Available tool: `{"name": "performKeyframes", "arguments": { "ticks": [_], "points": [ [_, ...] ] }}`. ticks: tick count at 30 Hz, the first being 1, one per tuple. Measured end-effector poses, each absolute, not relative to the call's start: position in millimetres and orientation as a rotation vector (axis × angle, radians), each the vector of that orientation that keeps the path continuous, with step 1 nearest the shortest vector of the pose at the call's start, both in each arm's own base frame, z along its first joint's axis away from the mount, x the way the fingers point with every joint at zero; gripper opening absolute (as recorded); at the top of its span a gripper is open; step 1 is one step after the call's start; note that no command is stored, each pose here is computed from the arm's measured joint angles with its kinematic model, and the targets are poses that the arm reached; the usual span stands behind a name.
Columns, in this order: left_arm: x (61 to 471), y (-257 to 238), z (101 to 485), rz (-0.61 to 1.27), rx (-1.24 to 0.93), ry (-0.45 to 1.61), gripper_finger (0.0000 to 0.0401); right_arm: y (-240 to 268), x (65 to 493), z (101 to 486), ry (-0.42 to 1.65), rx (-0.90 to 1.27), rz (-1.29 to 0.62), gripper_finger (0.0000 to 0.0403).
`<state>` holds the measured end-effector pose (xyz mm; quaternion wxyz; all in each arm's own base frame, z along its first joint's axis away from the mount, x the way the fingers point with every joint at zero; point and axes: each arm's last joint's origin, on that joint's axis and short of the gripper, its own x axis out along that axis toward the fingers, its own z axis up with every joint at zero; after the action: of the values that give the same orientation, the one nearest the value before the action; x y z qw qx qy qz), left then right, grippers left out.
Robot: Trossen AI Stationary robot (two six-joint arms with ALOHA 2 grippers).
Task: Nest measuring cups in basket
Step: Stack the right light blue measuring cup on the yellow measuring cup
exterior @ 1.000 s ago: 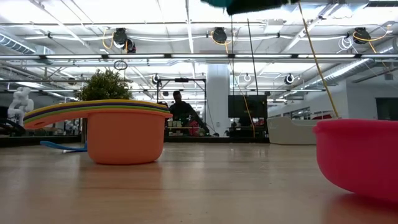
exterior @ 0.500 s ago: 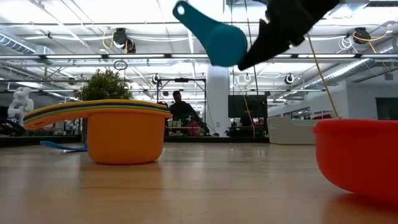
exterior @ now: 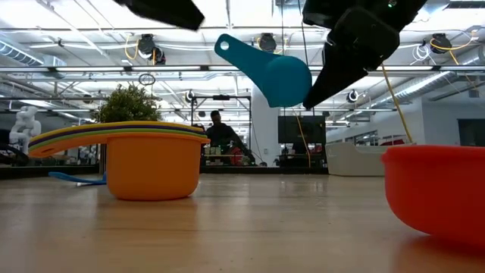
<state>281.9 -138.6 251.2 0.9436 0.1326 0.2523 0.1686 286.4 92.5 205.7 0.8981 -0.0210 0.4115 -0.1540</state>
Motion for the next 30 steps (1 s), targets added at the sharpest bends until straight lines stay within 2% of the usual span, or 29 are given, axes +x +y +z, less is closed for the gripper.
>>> {"name": "performKeyframes", "arguments": {
  "ticks": [15, 30],
  "points": [
    [305.0, -129.9, 241.6, 0.365, 0.314, 0.482, 0.0236, 93.4, 287.4, 206.1, 0.845, -0.005, -0.309, 0.0000],
    [310.1, -121.5, 240.7, 0.314, 0.269, 0.501, 0.0074, 94.7, 288.9, 207.0, 0.837, 0.010, -0.281, 0.0000]
  ]
}}
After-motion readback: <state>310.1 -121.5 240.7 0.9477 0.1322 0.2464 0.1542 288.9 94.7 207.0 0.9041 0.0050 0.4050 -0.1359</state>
